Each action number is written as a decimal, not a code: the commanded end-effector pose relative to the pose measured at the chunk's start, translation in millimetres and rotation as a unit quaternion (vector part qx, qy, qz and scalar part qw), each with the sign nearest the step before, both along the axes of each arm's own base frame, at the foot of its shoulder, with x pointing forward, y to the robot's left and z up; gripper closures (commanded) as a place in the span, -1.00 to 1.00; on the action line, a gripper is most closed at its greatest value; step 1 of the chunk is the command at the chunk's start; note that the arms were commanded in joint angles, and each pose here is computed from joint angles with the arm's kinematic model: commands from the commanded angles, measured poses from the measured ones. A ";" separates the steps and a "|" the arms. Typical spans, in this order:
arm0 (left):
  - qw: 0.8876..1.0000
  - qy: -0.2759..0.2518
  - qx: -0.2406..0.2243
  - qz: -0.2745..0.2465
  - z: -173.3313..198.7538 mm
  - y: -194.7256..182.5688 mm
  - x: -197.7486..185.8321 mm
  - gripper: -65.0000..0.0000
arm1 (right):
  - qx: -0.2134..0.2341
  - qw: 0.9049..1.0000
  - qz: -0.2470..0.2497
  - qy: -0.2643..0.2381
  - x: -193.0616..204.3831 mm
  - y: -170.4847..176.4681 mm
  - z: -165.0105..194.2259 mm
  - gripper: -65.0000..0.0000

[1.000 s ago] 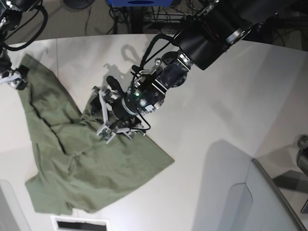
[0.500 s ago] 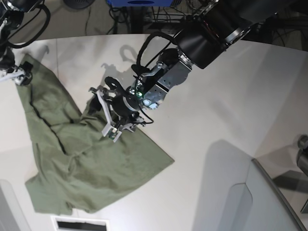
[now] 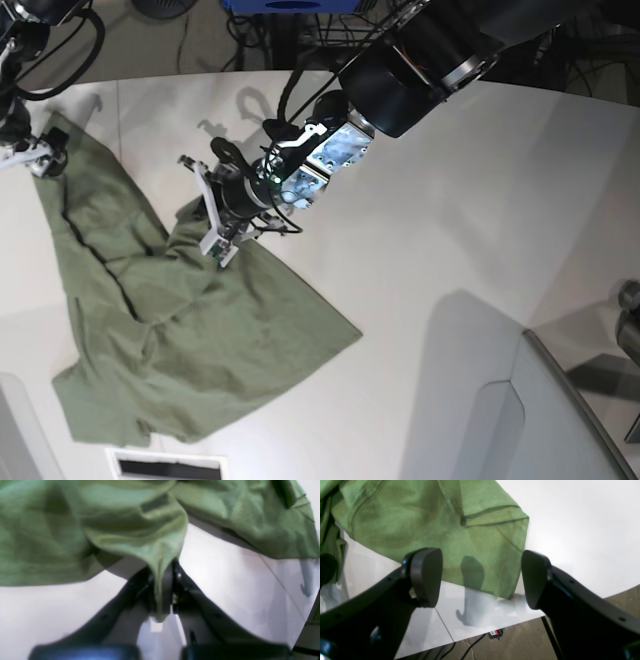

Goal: Layout the t-shirt on the table in an organized manner, then fold the t-shirt properly
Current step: 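Pull the held fabric away from the right gripper to spread the shirt, then lift the shirt with both grippers and swing it flat across the table, then lower the shirt with both grippers and drag it taut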

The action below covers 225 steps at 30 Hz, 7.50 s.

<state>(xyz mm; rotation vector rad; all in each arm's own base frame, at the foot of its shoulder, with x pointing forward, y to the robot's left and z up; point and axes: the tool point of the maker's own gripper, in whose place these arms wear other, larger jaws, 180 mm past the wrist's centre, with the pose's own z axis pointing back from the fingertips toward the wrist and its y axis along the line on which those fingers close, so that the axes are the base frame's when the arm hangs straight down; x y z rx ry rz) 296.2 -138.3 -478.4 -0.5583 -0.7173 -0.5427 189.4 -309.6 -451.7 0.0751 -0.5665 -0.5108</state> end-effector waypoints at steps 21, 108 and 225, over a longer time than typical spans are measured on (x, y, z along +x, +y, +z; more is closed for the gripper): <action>0.968 -0.239 0.050 -0.051 209.7 48.0 138.7 1.00 | -0.013 1.000 -0.001 -0.019 7.6 -8.8 10.6 -0.40; 0.922 -0.220 0.309 0.078 222.6 306.2 86.6 1.00 | 0.080 0.909 0.406 0.056 2.3 236.8 -44.0 1.00; 0.853 -0.112 0.510 0.000 100.5 397.7 -33.3 0.46 | -0.084 0.946 0.304 -0.075 68.4 104.6 52.4 -0.31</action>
